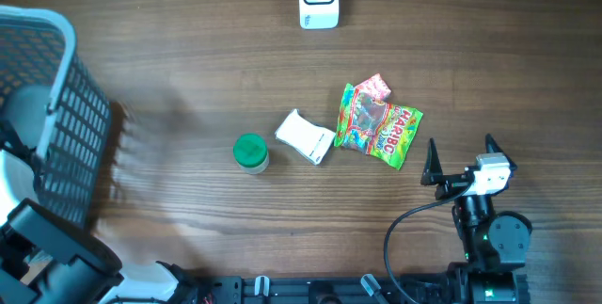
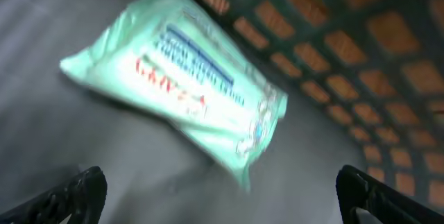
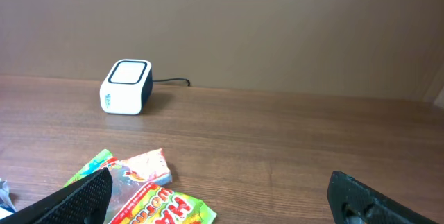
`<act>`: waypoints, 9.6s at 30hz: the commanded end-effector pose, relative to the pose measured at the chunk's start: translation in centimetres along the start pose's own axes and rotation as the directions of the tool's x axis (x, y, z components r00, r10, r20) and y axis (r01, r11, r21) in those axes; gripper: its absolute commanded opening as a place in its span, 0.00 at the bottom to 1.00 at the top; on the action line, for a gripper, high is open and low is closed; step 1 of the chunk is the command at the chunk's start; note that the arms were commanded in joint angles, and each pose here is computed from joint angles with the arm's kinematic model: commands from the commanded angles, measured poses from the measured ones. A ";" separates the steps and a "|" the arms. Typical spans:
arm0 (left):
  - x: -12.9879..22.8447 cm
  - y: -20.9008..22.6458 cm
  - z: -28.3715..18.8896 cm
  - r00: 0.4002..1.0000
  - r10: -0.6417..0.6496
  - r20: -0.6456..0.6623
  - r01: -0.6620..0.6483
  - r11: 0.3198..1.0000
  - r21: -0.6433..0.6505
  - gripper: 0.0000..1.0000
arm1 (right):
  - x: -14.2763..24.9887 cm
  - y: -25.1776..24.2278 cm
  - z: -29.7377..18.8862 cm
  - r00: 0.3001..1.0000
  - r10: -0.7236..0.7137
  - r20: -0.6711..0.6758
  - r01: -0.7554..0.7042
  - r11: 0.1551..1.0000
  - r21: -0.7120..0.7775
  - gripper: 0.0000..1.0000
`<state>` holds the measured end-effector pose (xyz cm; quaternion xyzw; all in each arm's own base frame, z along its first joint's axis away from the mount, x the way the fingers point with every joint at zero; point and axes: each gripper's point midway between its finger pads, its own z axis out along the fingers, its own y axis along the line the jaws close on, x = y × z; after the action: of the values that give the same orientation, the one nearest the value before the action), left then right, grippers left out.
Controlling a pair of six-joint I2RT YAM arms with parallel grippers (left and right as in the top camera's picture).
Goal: Scan the item barcode
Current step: 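Reach the left gripper into the basket and grasp the light-blue wipes pack, then carry the wipes pack out and lower it beside the green jar, then release the wipes pack and retract the left arm to rest, then reach the right gripper to the wipes pack and grasp it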
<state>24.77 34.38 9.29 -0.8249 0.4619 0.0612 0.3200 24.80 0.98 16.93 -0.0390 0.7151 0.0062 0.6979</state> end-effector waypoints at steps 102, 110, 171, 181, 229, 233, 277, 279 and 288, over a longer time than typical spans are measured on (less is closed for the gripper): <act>41.9 21.4 -28.2 -0.630 0.730 0.267 -0.590 -0.673 0.447 0.04 | -0.1 0.1 0.0 1.000 -0.005 0.003 0.005 1.000 -0.006 1.00; 41.2 19.3 -31.6 -0.640 0.724 0.258 -0.589 -0.678 0.440 0.04 | -0.1 0.1 0.0 1.000 -0.005 0.003 0.005 1.000 -0.006 1.00; 6.2 -27.1 -53.8 0.554 0.295 0.778 -0.830 0.128 0.542 1.00 | -0.1 0.1 0.0 1.000 -0.005 0.003 0.005 1.000 -0.006 1.00; -2.9 -17.8 -59.1 0.608 0.215 0.764 -0.794 0.142 0.591 1.00 | -0.1 0.1 0.0 1.000 -0.006 0.003 0.006 1.000 -0.006 1.00; -6.9 3.2 -58.7 0.814 -0.145 0.563 -0.581 -0.186 0.792 1.00 | -6.0 6.8 -3.1 0.649 0.678 -0.344 -0.758 0.612 -0.224 0.99; -9.2 6.3 -59.5 0.817 -0.217 0.534 -0.573 -0.203 0.794 1.00 | -9.3 6.4 -1.9 0.695 0.597 -0.400 -0.698 0.694 -0.176 1.00; -15.1 12.6 -58.9 0.797 -0.378 0.471 -0.555 -0.149 0.819 1.00 | 11.5 24.8 3.2 0.144 0.161 -0.976 0.084 0.981 0.174 0.94; -15.1 12.6 -58.9 0.797 -0.378 0.471 -0.555 -0.149 0.819 1.00 | 13.0 24.4 3.0 0.149 0.181 -0.972 0.145 0.969 0.202 0.94; -15.1 12.6 -58.9 0.797 -0.378 0.471 -0.555 -0.149 0.819 1.00 | 13.7 22.4 3.2 0.240 0.237 -0.941 0.262 0.918 0.298 0.76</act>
<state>-5.42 6.08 55.82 -0.1766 0.2734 -0.0461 0.9444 25.58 23.92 2.19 0.0790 0.9852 -0.1357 0.0695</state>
